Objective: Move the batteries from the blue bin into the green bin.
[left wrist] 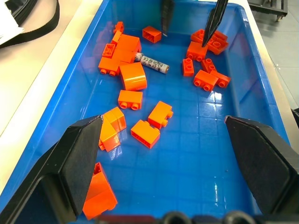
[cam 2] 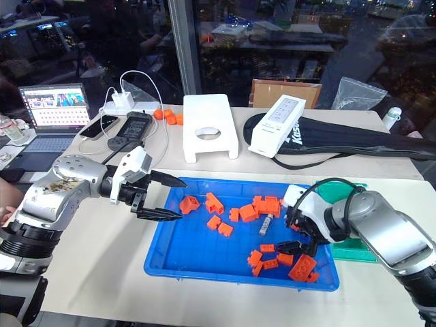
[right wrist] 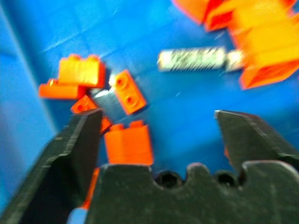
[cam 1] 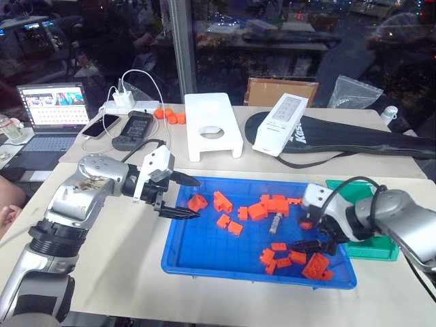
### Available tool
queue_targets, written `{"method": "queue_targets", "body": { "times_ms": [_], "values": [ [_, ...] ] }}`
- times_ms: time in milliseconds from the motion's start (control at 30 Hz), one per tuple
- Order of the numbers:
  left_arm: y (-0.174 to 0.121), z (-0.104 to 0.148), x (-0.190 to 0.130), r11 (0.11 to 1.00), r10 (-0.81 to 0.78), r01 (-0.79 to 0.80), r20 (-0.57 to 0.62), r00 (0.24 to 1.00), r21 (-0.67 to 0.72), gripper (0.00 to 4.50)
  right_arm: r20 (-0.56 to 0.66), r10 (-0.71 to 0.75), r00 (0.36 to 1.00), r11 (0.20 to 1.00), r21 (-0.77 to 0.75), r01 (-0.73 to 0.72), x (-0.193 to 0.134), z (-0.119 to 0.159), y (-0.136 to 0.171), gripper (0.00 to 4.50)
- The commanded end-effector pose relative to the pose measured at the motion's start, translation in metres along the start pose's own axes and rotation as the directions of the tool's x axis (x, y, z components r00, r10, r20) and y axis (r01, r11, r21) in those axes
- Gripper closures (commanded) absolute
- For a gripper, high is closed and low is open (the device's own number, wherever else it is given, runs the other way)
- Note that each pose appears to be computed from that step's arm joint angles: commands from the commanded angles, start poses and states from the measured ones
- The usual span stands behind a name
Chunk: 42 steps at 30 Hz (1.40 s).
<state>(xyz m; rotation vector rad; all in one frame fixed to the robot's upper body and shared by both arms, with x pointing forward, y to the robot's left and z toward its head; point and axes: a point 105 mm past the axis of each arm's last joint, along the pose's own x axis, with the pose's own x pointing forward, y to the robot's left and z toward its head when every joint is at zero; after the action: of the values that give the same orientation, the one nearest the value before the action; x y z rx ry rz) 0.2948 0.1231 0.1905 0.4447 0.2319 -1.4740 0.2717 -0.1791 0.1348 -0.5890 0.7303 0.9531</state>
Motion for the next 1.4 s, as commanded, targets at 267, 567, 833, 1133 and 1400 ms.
{"method": "queue_targets", "body": {
  "times_ms": [267,567,833,1133,1400],
  "values": [
    [0.001,0.006,-0.005,0.999,0.022,-0.021,-0.011,1.0,0.047,0.0,0.001,0.002,1.0,0.998,0.066,-0.002,0.031,0.006,0.005,0.02],
    [0.001,0.004,-0.006,0.999,0.027,-0.026,-0.017,1.0,0.048,0.0,0.021,-0.043,0.999,0.992,0.115,0.041,0.046,0.017,0.005,0.02],
    [0.009,0.012,-0.009,0.996,0.068,-0.068,-0.001,0.998,0.065,0.0,0.028,-0.062,0.998,0.989,0.138,0.058,0.055,0.019,0.0,1.36],
    [0.008,0.01,-0.009,0.996,0.06,-0.058,-0.017,0.998,0.067,0.0,0.044,-0.029,0.999,0.995,0.099,0.024,0.04,0.021,0.006,4.25],
    [0.006,0.014,-0.006,0.998,0.028,-0.029,0.015,0.999,0.052,0.0,0.12,-0.266,0.957,0.957,0.149,0.247,-0.05,0.025,-0.053,4.25]
  ]
}}
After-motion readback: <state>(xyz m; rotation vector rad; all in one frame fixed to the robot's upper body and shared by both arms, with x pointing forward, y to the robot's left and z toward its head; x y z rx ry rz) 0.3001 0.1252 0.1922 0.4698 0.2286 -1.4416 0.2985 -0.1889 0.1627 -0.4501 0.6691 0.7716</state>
